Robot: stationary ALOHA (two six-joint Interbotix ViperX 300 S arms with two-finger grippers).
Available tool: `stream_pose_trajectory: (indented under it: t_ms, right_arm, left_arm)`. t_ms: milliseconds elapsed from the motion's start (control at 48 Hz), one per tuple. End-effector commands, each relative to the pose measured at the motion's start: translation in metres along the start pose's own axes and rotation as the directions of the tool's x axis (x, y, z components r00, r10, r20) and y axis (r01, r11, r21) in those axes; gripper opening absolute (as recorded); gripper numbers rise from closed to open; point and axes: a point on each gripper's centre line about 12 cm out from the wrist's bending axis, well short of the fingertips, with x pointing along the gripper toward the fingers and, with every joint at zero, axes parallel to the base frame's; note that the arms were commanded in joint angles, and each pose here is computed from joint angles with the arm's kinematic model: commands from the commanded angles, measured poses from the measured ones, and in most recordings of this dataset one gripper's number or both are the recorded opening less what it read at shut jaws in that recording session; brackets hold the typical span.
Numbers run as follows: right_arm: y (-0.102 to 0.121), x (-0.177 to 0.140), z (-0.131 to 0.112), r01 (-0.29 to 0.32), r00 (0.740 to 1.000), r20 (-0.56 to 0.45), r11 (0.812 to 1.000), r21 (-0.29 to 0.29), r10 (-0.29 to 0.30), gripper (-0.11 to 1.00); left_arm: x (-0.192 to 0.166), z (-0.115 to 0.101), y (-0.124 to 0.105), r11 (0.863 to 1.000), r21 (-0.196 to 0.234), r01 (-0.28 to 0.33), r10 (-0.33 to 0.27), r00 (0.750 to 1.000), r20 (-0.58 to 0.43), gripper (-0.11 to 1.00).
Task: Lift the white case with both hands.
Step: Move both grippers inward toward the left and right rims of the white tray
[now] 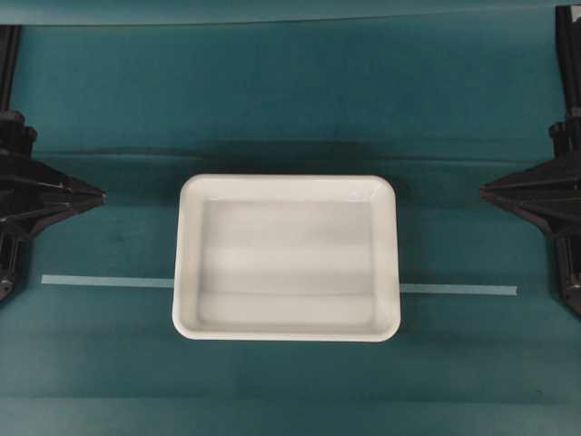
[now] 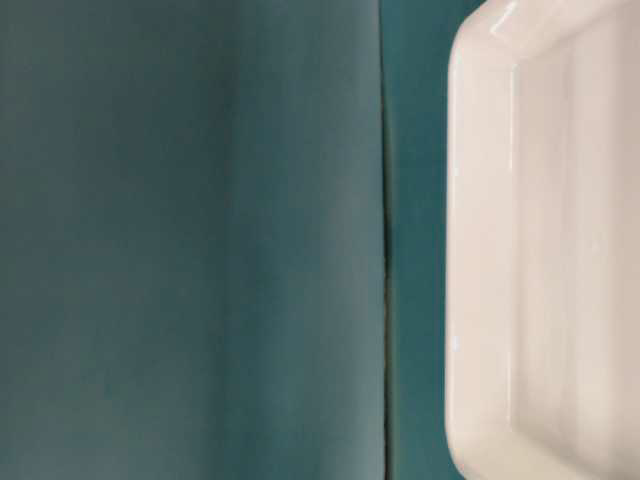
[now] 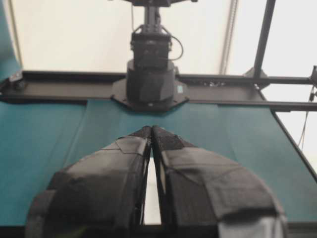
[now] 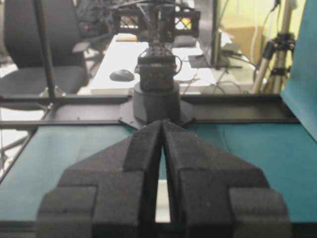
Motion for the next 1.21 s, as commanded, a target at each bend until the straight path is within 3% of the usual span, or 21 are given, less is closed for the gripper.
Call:
stream_pose_trajectory:
  t_ms: [0,83,187,291,333,416,479,562,583,604,645,687,749,853,916,1103,1186]
  right_arm:
    - [0.000,0.003,0.000,0.000,1.000,-0.002,1.000,0.024,0.000,0.09]
    - [-0.003,0.004,-0.001,0.029,0.999,-0.023,0.988,0.150,-0.026,0.02]
    - [-0.005,0.007,-0.004,0.065,0.997,-0.067,0.945,0.321,-0.046,0.00]
    - [-0.005,0.008,-0.010,0.104,0.990,-0.133,0.873,0.476,-0.046,0.00]
    - [-0.005,0.008,-0.013,0.129,0.985,-0.164,0.818,0.560,-0.044,0.00]
    - [-0.005,0.008,-0.021,0.179,0.976,-0.215,0.714,0.677,-0.041,0.00]
    - [-0.004,0.009,-0.027,0.217,0.966,-0.257,0.643,0.734,-0.032,0.00]
    - [-0.003,0.010,-0.036,0.262,0.952,-0.306,0.576,0.775,-0.021,0.00]
    - [-0.003,0.010,-0.038,0.273,0.949,-0.316,0.559,0.783,-0.020,0.00]
    - [-0.004,0.011,-0.040,0.286,0.945,-0.327,0.541,0.791,-0.021,0.00]
    - [-0.006,0.012,-0.045,0.312,0.938,-0.344,0.508,0.803,-0.033,0.00]
    - [-0.011,0.012,-0.051,0.348,0.929,-0.367,0.461,0.816,-0.052,0.00]
    - [-0.014,0.013,-0.059,0.391,0.914,-0.399,0.401,0.828,-0.067,0.00]
    - [-0.020,0.015,-0.071,0.447,0.892,-0.443,0.324,0.834,-0.089,0.00]
    - [-0.021,0.016,-0.076,0.466,0.882,-0.462,0.309,0.829,-0.090,0.00]
    - [-0.021,0.020,-0.088,0.507,0.858,-0.505,0.299,0.808,-0.089,0.00]
    - [-0.021,0.021,-0.092,0.521,0.850,-0.520,0.297,0.801,-0.088,0.06]
  left_arm:
    - [0.011,-0.006,-0.004,0.998,-0.067,0.017,-0.021,0.998,-0.066,0.14]
    - [0.017,-0.010,-0.006,0.985,-0.170,0.007,-0.027,0.993,-0.115,0.06]
    - [0.023,-0.013,-0.007,0.959,-0.283,-0.006,-0.035,0.990,-0.139,-0.03]
    - [0.028,-0.011,-0.008,0.916,-0.401,-0.025,-0.037,0.989,-0.145,-0.03]
    - [0.029,-0.011,-0.008,0.892,-0.450,-0.035,-0.036,0.988,-0.148,-0.03]
    - [0.031,-0.014,-0.008,0.821,-0.567,-0.066,-0.035,0.986,-0.165,-0.03]
    - [0.032,-0.019,-0.007,0.744,-0.660,-0.103,-0.033,0.981,-0.191,-0.03]
    - [0.033,-0.028,-0.006,0.645,-0.745,-0.172,-0.028,0.969,-0.247,-0.03]
    - [0.033,-0.032,-0.006,0.608,-0.768,-0.199,-0.027,0.962,-0.271,-0.03]
    - [0.033,-0.035,-0.006,0.586,-0.780,-0.217,-0.025,0.958,-0.286,-0.03]
    - [0.034,-0.039,-0.005,0.551,-0.797,-0.248,-0.020,0.951,-0.309,-0.03]
    - [0.035,-0.043,-0.003,0.531,-0.803,-0.271,-0.013,0.945,-0.327,-0.03]
    - [0.035,-0.046,0.001,0.508,-0.809,-0.296,0.002,0.939,-0.343,-0.03]
    - [0.036,-0.049,0.008,0.468,-0.821,-0.328,0.032,0.934,-0.356,-0.03]
    - [0.036,-0.051,0.011,0.447,-0.827,-0.340,0.044,0.932,-0.360,-0.03]
    - [0.028,-0.067,0.012,0.433,-0.816,-0.383,0.051,0.914,-0.402,-0.03]
    - [0.026,-0.071,0.012,0.430,-0.813,-0.393,0.051,0.909,-0.413,-0.02]
